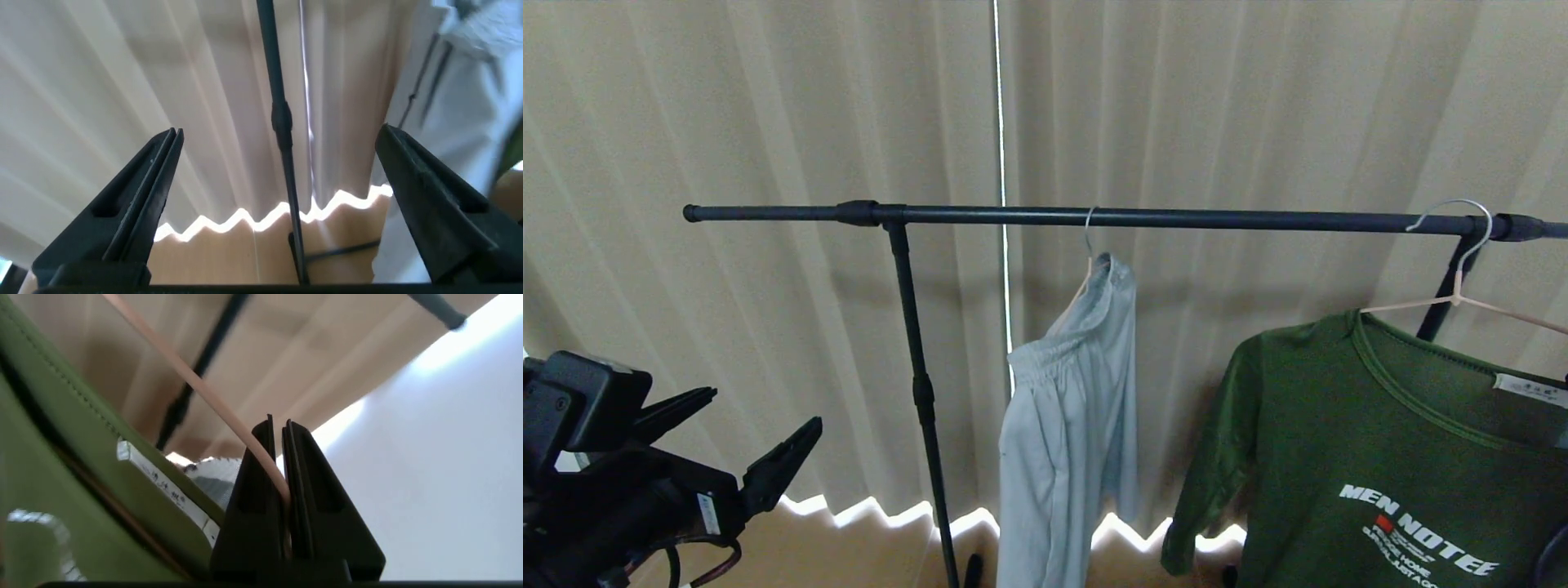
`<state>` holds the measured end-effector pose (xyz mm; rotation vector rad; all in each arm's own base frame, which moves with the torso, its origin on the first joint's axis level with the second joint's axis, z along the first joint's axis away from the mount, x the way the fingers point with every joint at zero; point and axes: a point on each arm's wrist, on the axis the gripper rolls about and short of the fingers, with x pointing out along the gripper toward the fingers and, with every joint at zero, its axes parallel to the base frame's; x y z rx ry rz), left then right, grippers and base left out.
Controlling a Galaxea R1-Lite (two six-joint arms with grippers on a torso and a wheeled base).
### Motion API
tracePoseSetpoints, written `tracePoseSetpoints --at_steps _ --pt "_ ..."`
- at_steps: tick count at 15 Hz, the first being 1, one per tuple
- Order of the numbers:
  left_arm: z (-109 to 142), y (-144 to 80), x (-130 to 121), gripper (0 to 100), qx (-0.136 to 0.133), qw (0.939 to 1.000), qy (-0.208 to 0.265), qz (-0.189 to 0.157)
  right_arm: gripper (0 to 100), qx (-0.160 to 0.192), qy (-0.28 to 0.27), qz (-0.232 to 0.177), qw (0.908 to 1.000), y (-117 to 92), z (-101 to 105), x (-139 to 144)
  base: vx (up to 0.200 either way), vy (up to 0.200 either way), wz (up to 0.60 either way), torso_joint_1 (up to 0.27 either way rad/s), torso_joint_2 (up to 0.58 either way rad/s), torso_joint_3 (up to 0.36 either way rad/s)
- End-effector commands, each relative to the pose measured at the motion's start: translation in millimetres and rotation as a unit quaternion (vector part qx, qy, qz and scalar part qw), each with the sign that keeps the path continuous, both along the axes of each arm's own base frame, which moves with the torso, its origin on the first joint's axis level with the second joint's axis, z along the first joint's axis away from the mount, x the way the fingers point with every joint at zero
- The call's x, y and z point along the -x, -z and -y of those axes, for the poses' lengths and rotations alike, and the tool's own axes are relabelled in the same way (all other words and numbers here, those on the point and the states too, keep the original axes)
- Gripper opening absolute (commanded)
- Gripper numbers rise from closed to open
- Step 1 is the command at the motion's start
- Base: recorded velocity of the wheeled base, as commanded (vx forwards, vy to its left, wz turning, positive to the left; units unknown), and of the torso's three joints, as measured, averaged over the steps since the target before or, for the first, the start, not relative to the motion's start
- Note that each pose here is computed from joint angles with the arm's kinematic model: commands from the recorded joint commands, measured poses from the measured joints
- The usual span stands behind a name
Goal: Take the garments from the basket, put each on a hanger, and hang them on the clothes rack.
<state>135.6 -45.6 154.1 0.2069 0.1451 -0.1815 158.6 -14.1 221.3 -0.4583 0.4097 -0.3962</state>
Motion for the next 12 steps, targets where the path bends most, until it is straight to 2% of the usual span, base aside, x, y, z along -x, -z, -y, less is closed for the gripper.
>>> tracePoseSetpoints --at_steps 1,2,5,7,8,9,12 --pt "0 1 0 100 -0.001 1.0 0.0 -0.001 0 -0.003 0.001 -0.008 1.0 3 0 -9 0.0 0.0 0.0 0.0 0.0 0.0" --pt "0 0 0 100 -0.001 1.0 0.0 0.0 0 -0.003 0.001 -0.004 1.0 3 0 -10 0.0 0.0 0.0 0.0 0.0 0.0" --pt "0 0 0 100 0.0 1.0 0.001 0.0 0 -0.001 0.005 0.016 0.9999 6 1 -41 0.0 0.0 0.0 0.0 0.0 0.0" --pt "0 0 0 100 0.0 1.0 0.0 0.002 0 0.0 0.006 0.014 0.9999 13 2 -66 0.0 0.0 0.0 0.0 0.0 0.0" --pt "0 0 0 100 0.0 1.0 0.0 0.002 0 0.0 0.006 0.014 0.9999 13 2 -67 0.0 0.0 0.0 0.0 0.0 0.0" --pt "0 0 0 100 0.0 1.0 -0.001 0.002 0 -0.001 0.006 0.005 1.0 22 2 -82 0.0 0.0 0.0 0.0 0.0 0.0" --pt "-1 -2 2 100 0.002 1.0 -0.001 0.005 0 -0.001 0.006 -0.006 1.0 33 2 -94 0.0 0.0 0.0 0.0 0.0 0.0"
